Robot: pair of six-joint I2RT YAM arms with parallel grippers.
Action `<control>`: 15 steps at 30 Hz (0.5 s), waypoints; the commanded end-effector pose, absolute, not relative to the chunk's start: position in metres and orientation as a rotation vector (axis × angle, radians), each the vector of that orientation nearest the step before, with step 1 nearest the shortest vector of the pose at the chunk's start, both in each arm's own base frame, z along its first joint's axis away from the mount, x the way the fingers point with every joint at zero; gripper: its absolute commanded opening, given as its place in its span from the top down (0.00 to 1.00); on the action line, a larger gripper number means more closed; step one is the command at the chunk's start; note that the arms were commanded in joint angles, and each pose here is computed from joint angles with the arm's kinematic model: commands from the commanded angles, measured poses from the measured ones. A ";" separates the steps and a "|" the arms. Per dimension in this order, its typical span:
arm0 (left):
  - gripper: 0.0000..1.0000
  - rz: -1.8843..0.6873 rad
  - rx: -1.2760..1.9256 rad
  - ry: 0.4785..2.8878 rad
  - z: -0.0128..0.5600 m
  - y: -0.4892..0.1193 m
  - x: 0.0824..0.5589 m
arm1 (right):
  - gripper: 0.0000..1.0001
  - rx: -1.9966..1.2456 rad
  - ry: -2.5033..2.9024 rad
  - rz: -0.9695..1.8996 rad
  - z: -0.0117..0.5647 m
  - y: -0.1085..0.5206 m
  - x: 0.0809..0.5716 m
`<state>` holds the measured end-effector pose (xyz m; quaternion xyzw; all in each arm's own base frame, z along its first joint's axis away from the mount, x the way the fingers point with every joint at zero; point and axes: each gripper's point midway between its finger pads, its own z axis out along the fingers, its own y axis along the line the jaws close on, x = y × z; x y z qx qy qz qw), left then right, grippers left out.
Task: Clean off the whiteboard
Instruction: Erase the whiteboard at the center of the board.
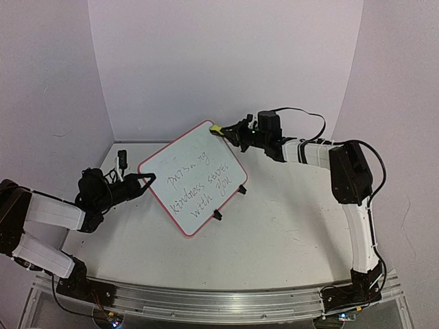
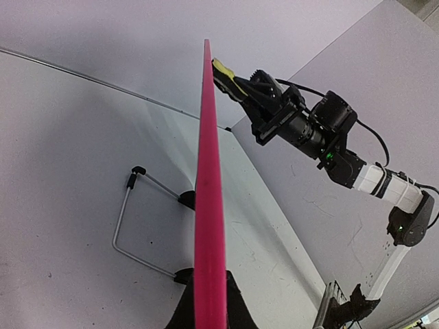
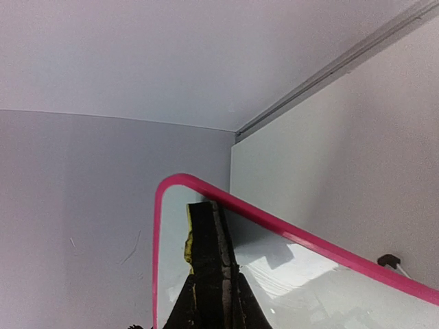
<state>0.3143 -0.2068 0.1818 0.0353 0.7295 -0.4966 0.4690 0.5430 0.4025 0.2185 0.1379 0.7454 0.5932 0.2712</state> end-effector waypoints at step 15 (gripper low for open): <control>1.00 -1.244 0.210 1.908 0.149 -0.220 0.293 | 1.00 0.350 2.168 1.654 0.147 0.420 0.455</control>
